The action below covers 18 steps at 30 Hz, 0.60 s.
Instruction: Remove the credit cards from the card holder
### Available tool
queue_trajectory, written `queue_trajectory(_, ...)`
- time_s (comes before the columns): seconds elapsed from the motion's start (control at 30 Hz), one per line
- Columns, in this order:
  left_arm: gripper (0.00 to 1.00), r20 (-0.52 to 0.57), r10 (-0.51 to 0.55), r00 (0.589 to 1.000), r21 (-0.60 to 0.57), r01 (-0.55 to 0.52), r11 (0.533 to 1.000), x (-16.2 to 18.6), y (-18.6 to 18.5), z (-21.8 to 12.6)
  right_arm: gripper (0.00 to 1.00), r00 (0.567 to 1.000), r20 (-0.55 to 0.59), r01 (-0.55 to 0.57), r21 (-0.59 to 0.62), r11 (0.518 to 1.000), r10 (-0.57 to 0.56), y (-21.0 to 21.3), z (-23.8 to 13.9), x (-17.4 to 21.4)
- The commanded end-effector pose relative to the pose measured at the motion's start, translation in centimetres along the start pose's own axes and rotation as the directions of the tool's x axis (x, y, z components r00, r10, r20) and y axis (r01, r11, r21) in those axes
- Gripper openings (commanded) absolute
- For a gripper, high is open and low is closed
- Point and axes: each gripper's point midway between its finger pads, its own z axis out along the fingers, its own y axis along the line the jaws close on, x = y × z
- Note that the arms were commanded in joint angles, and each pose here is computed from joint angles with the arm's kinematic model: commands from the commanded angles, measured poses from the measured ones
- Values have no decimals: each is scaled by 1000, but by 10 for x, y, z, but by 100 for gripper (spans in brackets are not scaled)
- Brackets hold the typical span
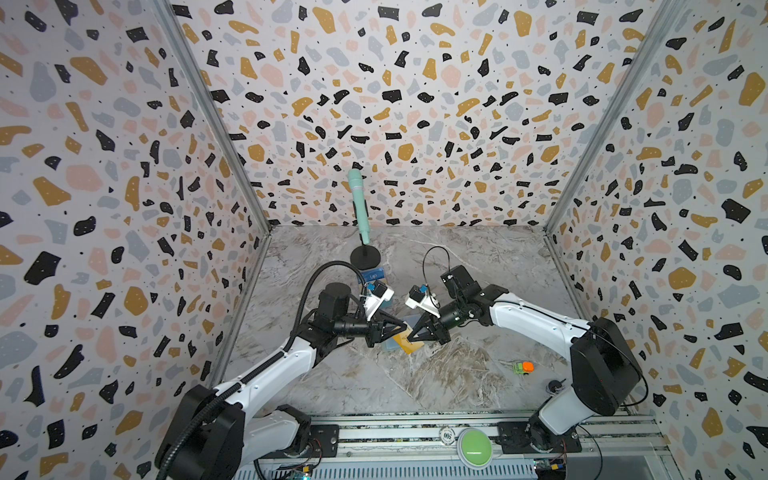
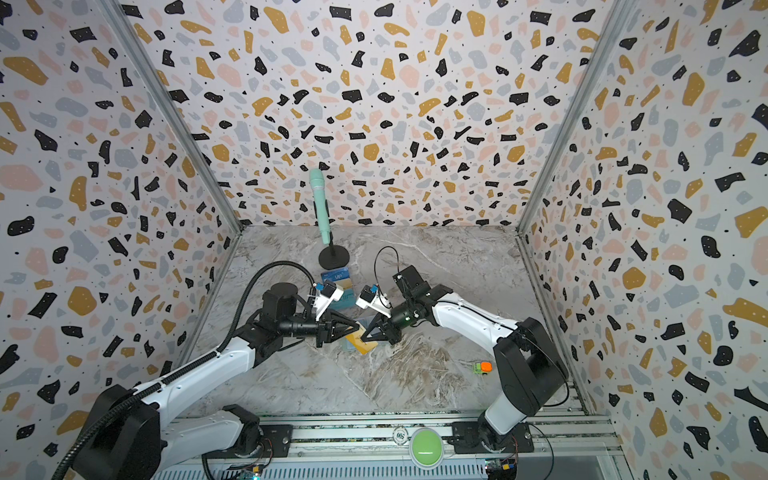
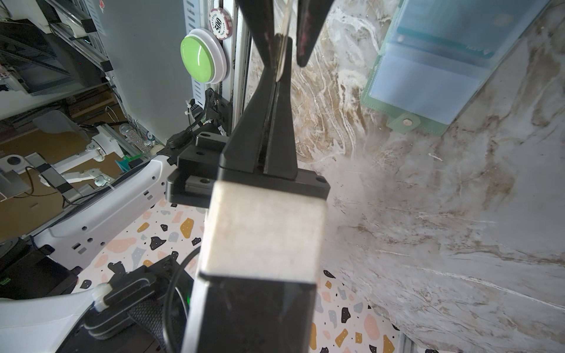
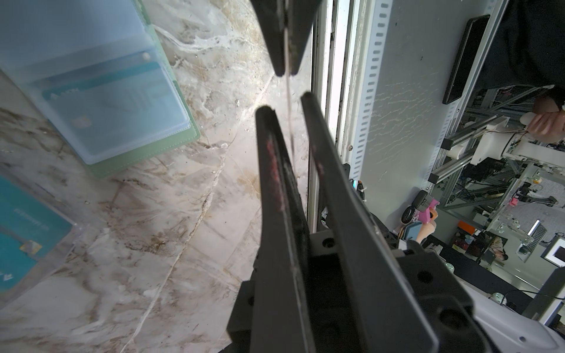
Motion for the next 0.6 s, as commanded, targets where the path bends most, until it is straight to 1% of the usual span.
queue_trajectory(0.0, 16, 7, 42, 999, 44, -42, 998, -10, -12, 0, 0, 997, 49, 55, 7, 998, -55, 2, -9, -21)
queue_trajectory(0.1, 14, 6, 44, 999, 48, -44, 998, -10, -13, 0, 0, 997, 59, 54, 10, 998, -55, 2, -12, -22)
queue_trajectory(0.2, 9, 4, 45, 999, 35, -46, 998, -9, -11, 0, 0, 996, 70, 50, 16, 999, -51, 0, -14, -24)
queue_trajectory(0.27, 7, 3, 44, 999, 33, -44, 998, -9, -10, 0, 2, 996, 80, 43, 22, 999, -44, -2, -16, -25)
queue_trajectory(0.4, 1, 4, 47, 999, 13, -47, 999, -10, -9, 0, 17, 995, 100, 19, 43, 999, -23, -8, -20, -26)
queue_trajectory(0.47, 0, 9, 51, 999, -1, -51, 999, -12, -7, -1, 25, 993, 118, 5, 56, 998, -12, -11, -24, -26)
queue_trajectory(0.57, 0, 23, 52, 998, -80, -50, 996, -14, 4, -4, 37, 987, 162, -12, 54, 998, 3, -12, -30, -26)
